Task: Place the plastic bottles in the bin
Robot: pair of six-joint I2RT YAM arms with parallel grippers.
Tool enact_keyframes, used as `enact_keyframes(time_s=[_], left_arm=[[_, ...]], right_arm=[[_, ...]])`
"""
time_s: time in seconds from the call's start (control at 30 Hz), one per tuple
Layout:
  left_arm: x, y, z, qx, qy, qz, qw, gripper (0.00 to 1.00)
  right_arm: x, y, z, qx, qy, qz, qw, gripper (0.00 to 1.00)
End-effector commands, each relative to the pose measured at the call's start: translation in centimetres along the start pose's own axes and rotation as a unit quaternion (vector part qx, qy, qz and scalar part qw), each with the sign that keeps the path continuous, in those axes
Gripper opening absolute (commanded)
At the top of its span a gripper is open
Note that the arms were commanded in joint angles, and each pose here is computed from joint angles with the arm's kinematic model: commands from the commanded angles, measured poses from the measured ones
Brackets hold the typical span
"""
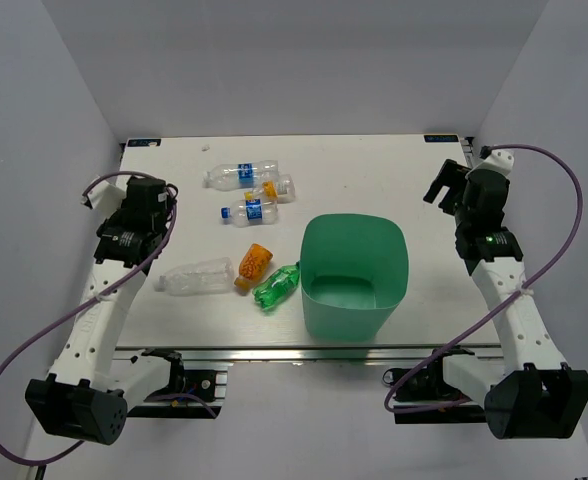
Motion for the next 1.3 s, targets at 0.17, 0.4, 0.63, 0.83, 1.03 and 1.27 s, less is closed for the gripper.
enact_keyframes(time_s=[0.17, 0.4, 0.63, 0.83, 1.03, 1.27], left_arm=[[-6.2, 2.1, -1.4, 0.045, 0.113, 0.018, 0.992, 0.98], [-9.1, 2.7, -2.0, 0.050, 0.165, 0.022, 0.985, 0.98], [-11.7, 4.0, -2.5, 0.070, 0.205, 0.026, 0.976, 0.98], [-13.7, 4.6, -4.0, 0.079, 0.228, 0.021, 0.970, 0.98], [-15.5, 4.8, -5.6, 0.089, 0.245, 0.017, 0.965, 0.98], [-18.5, 5.5, -7.1, 0.088, 0.271, 0.021, 0.958, 0.98]], right_arm=[[1.5, 0.8, 0.5, 0.051, -0.070, 0.001, 0.996, 0.89], [0.6, 0.6, -0.7, 0.031, -0.037, 0.011, 0.999, 0.89], [0.2, 0.5, -1.3, 0.021, -0.018, 0.017, 0.999, 0.89], [0.0, 0.6, -1.5, 0.028, -0.017, 0.019, 0.999, 0.89], [-0.3, 0.5, -1.6, 0.029, -0.013, 0.022, 0.999, 0.89], [-0.4, 0.7, -1.8, 0.035, -0.012, 0.025, 0.999, 0.90]])
Point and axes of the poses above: each gripper's point midway between its finger pads, its own z axis back along the fingers, its own y axis along the line the jaws close on, x = y × z, the point moved 7 cm from there along z, back along the fingers, and after that the axes turned 6 degrees about -z, right-handed, at the moved point
